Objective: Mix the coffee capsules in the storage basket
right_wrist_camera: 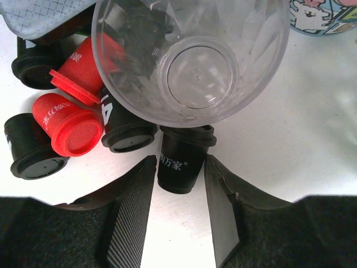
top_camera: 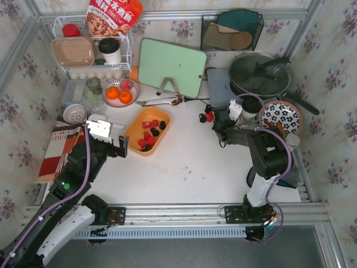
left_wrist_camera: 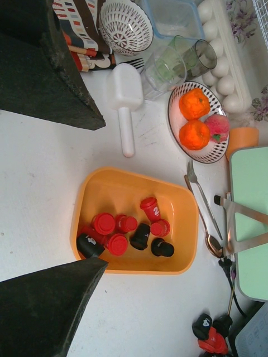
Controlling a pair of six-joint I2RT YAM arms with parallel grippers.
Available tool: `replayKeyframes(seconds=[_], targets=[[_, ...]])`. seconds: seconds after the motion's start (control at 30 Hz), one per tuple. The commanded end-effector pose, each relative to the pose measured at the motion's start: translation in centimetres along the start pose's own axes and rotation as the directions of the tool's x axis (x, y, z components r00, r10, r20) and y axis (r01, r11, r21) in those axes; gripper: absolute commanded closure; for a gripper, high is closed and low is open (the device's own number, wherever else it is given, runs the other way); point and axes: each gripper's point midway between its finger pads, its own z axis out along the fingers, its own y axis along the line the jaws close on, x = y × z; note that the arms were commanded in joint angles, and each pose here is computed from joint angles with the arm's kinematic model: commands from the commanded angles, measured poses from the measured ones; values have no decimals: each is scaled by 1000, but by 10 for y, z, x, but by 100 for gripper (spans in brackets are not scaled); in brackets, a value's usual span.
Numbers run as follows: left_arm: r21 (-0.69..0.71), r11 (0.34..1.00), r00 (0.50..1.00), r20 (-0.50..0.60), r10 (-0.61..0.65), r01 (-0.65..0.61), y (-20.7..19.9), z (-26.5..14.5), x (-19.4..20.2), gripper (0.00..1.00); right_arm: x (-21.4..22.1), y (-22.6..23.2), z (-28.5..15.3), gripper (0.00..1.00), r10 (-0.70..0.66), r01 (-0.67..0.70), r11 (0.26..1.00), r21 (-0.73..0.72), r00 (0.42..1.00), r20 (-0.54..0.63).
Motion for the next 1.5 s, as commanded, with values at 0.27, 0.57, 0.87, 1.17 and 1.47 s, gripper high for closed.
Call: replayKeyframes(seconds=[0.27, 0.57, 0.87, 1.17, 1.47], targets=[[-8, 1000, 999, 47, -2, 3, 2, 2, -12, 1, -5, 6, -8, 73, -29, 30, 998, -58, 1000, 3], [-8, 1000, 999, 50, -5, 6, 2, 1, -12, 1, -14, 52, -51, 87, -119, 133, 964, -232, 990, 75], [-6, 1000, 999, 53, -9, 10, 1, 1, -13, 1, 5, 193, -127, 89, -285, 319, 760, -566, 947, 150], [-5, 1000, 998, 60, -13, 14, 2, -1, -15, 1, 53, 290, -134, 85, -481, 509, 507, -696, 837, 261], [-7, 1000, 998, 59, -13, 13, 2, -1, -15, 1, 58, 311, -107, 57, -512, 574, 514, -637, 801, 309]])
